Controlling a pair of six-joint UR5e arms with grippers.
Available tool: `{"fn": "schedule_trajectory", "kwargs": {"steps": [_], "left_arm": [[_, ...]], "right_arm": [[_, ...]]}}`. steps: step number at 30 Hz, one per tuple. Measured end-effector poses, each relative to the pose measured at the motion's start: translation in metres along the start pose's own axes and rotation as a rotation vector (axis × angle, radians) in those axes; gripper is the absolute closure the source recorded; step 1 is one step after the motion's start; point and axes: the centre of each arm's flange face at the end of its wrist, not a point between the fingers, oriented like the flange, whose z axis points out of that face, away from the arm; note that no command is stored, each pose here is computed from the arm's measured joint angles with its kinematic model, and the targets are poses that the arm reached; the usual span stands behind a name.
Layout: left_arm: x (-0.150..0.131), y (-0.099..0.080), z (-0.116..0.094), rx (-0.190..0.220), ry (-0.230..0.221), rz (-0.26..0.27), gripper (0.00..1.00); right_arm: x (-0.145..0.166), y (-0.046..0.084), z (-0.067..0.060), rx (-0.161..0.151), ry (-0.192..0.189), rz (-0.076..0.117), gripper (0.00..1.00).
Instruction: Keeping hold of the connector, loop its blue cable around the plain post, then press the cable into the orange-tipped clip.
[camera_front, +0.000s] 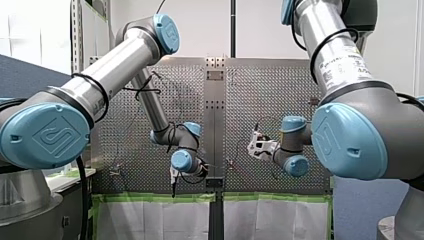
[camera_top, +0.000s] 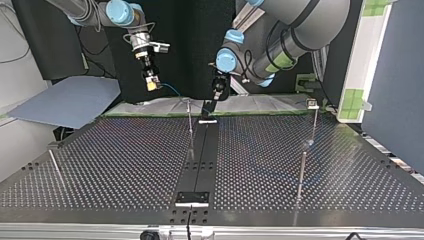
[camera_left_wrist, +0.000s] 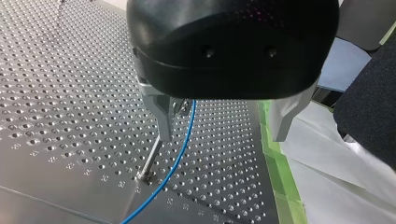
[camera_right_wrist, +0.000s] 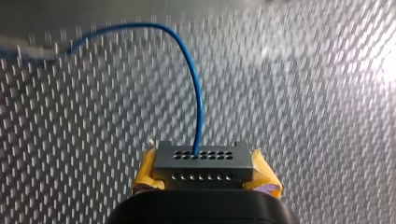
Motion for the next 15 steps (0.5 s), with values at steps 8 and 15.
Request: {"fn": "schedule_trajectory", "kwargs": {"steps": [8, 15], "left_arm": [[0.0, -0.001, 0.0, 0.003, 0.0, -0.001, 0.0], [0.0, -0.007, 0.0, 0.032, -0.012, -0.006, 0.0]], "right_arm": [[-0.021, 0.042, 0.006, -0.129, -0.022, -0.034, 1.0], [-0.046, 0.068, 0.014, -0.221, -0.076, -0.079, 1.0]]}}
